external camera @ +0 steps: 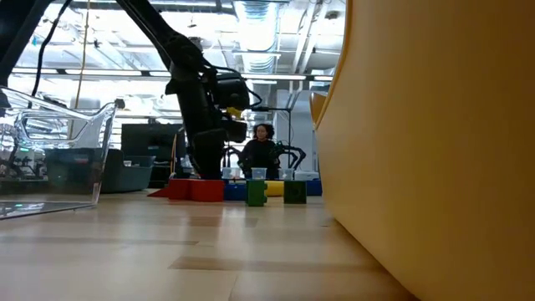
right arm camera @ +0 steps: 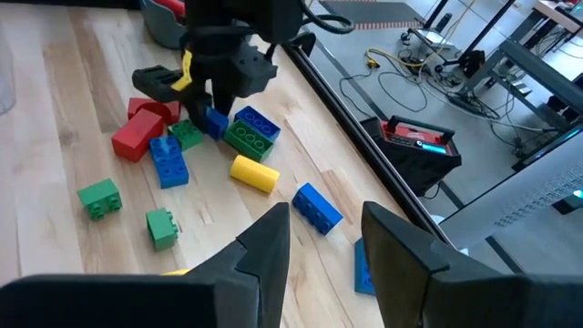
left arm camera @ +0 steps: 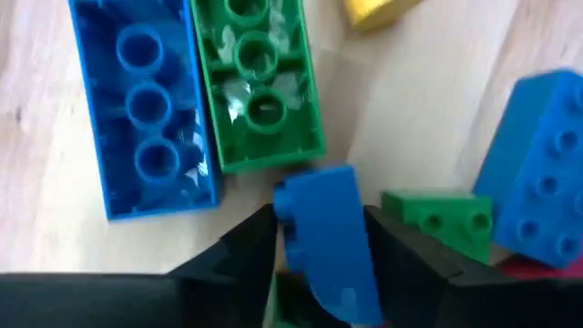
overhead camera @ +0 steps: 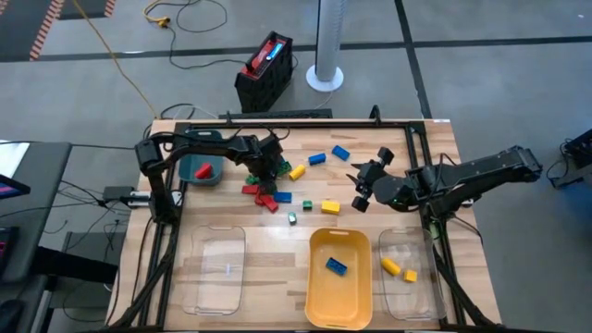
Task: Sort blocks
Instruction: Put the blue game piece into the yellow bin
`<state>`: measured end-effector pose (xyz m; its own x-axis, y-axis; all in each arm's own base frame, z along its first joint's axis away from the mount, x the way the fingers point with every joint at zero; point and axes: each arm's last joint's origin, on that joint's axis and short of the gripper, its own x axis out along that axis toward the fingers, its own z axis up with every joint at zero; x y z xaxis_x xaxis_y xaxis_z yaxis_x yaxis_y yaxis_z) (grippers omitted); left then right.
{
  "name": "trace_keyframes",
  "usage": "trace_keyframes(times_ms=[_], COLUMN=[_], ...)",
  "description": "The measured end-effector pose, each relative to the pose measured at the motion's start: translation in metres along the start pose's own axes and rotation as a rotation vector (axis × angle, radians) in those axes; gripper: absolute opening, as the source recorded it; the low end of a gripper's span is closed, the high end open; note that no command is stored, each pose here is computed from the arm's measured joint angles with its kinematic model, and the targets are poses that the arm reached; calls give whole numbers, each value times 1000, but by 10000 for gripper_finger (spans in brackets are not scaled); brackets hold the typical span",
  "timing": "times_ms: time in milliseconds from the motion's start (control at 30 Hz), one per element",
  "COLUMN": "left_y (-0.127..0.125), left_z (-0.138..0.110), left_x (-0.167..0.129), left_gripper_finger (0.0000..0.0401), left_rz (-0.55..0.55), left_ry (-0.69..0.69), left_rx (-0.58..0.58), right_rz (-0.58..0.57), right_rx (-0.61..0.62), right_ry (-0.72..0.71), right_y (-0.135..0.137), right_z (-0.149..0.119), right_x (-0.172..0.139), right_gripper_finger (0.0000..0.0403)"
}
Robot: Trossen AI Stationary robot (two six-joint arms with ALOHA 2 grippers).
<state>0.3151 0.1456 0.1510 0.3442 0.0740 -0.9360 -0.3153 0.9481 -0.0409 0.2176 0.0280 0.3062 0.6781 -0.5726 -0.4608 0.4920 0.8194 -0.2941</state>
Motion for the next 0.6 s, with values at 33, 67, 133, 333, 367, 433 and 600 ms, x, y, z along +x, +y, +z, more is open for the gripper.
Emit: trace_keyframes(times_ms=[33, 67, 133, 333, 367, 433, 600], left_y=[0, 0, 0, 0, 0, -1, -6], left_z=[0, 0, 0, 0, 0, 0, 6], left_x=[1, 0, 0, 0, -1, -2, -13], left_gripper_finger=[136, 123, 97, 84, 84, 84, 84], left_rz=[2, 2, 0, 7, 8, 15, 58], left_ry=[2, 1, -1, -3, -3, 1, -6], left_rx=[0, 2, 9, 12, 13, 15, 46], right_rz=[0, 0, 0, 0, 0, 0, 0], right_rx=[1, 0, 0, 1, 1, 0, -1], right_ry=[-1, 0, 0, 0, 0, 0, 2], right_y=[0, 0, 0, 0, 0, 0, 0], right_z=[0, 0, 0, 0, 0, 0, 0], right_x=[0, 0, 0, 0, 0, 0, 0], right_gripper_finger=[152, 152, 152, 152, 152, 152, 152])
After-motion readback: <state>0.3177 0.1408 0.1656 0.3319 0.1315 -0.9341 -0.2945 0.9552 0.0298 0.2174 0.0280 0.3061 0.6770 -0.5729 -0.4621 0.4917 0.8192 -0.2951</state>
